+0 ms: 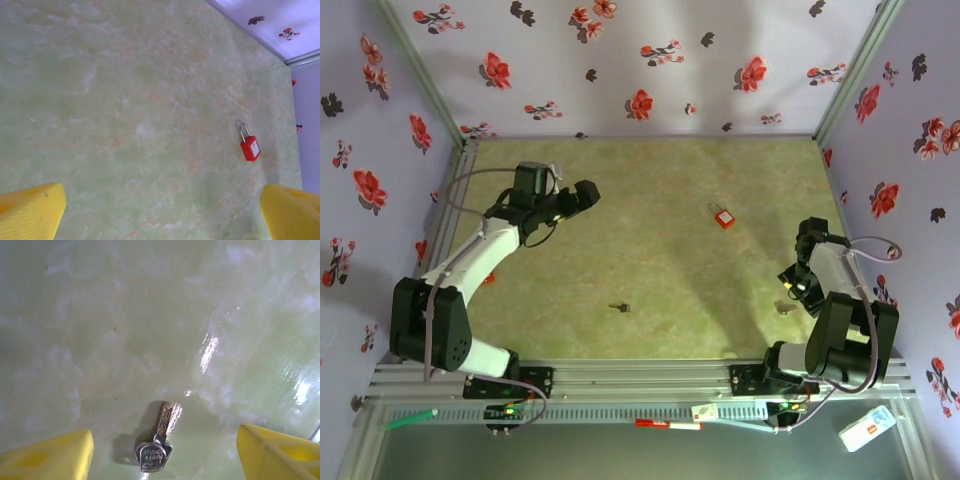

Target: Unlock with the key

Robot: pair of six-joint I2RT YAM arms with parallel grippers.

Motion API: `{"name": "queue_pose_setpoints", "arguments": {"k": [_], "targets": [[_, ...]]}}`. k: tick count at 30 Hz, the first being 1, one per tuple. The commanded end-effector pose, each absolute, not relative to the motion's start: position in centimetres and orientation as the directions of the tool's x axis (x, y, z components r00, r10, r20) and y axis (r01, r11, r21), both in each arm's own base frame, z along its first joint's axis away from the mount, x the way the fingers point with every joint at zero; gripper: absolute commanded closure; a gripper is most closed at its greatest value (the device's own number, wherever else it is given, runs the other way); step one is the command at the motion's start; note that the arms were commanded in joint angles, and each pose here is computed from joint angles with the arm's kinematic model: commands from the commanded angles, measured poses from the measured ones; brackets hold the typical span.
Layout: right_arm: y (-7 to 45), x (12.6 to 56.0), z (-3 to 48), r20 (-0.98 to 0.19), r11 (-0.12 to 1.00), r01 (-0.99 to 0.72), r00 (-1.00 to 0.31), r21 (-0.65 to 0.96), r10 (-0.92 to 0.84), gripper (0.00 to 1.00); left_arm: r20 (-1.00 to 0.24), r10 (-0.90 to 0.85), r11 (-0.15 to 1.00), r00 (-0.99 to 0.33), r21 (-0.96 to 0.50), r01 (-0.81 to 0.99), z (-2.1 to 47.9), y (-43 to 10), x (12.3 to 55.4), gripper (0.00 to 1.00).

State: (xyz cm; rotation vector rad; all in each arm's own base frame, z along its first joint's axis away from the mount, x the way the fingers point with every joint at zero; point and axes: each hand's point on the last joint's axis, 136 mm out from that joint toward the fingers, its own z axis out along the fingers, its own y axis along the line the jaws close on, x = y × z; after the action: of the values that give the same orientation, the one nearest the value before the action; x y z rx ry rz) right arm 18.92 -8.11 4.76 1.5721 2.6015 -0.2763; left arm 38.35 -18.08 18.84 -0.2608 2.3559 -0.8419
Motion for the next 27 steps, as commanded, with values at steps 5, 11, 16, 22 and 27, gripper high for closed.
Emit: {"name": "queue_pose_setpoints", "arguments": {"k": [5, 11, 16, 22, 27], "targets": [[-7.2, 18.6, 3.3, -0.131, 0.42, 0.905, -0.426, -0.071, 0.895, 0.29, -0.429, -0.441, 0.766, -0.789, -0.638, -0.081, 18.3, -17.6, 39.2, 0.01], [-7.1, 19.1, 2.6, -0.107, 0.43, 0.9, -0.436, -0.075, 0.894, 0.32, -0.411, -0.457, 0.762, -0.789, -0.638, -0.109, 17.5, -17.5, 39.7, 0.02], [-6.8, 19.2, 2.2, -0.088, 0.434, 0.898, -0.439, -0.071, 0.894, 0.37, -0.409, -0.465, 0.762, -0.785, -0.636, -0.121, 17.2, -17.4, 39.6, 0.02], [-6.1, 19.3, 1.6, -0.042, 0.43, 0.9, -0.433, -0.067, 0.9, 0.41, -0.405, -0.472, 0.76, -0.783, -0.637, -0.129, 16.8, -17.3, 39.6, 0.02], [-5.4, 18.6, 1.4, -0.018, 0.432, 0.899, -0.434, -0.07, 0.901, 0.38, -0.406, -0.475, 0.761, -0.781, -0.636, -0.132, 16.6, -17.2, 39.5, 0.02]]}}
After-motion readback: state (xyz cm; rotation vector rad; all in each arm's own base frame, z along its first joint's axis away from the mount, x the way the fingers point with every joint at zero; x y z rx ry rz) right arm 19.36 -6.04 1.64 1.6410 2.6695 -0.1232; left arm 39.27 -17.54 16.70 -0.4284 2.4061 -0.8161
